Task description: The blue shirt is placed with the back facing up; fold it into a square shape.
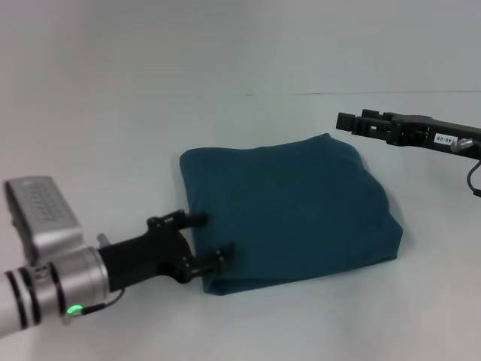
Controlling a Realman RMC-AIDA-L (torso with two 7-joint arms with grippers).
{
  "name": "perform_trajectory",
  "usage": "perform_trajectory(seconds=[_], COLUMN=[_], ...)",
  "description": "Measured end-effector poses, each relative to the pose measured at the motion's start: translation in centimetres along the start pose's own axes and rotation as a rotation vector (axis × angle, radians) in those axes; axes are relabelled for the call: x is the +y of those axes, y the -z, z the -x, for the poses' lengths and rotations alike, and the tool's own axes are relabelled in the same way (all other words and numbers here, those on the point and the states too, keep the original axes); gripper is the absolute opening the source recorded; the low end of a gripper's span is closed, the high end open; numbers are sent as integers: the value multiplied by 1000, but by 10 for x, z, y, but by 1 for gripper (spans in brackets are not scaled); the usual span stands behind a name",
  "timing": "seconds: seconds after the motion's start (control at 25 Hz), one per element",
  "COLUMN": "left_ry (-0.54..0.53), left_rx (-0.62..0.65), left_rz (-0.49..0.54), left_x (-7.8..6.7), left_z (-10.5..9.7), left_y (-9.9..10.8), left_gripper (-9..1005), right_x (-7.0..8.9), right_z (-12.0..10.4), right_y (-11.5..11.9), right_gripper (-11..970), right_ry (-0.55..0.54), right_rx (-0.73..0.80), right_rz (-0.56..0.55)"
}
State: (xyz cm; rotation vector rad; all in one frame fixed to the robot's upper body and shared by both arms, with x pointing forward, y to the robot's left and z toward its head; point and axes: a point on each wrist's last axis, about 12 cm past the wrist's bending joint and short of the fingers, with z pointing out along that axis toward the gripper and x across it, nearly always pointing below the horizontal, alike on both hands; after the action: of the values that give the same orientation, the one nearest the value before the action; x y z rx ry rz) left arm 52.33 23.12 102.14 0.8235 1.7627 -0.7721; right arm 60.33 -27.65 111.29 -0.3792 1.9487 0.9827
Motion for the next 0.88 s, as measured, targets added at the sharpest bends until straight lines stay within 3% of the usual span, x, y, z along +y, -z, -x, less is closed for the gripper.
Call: perform_trajectory(seconds=[0.16,0.32,0.52,0.56,0.6,0.88], left_ry=[45,177,385,385,487,676], left_rx=[-68,-63,-1,-1,42,143], left_rz=[-18,-42,-65,-65,-62,-48], left_x=[4,8,13,13,16,22], left_z=[11,19,27,27,29,30], left_y=[17,26,34,34,36,37], left_gripper=[770,770,771,771,772,770], right_x=[0,-2,-3,-3,-3,-5], right_z=[0,1,2,2,3,6], right_y=[1,3,5,5,5,9], right_gripper=[849,847,848,848,848,848], right_ry=[2,4,6,8,10,22], right_rx=[-1,-3,1,0,0,5], right_rz=[-2,-7,-11,-11,-10,-14])
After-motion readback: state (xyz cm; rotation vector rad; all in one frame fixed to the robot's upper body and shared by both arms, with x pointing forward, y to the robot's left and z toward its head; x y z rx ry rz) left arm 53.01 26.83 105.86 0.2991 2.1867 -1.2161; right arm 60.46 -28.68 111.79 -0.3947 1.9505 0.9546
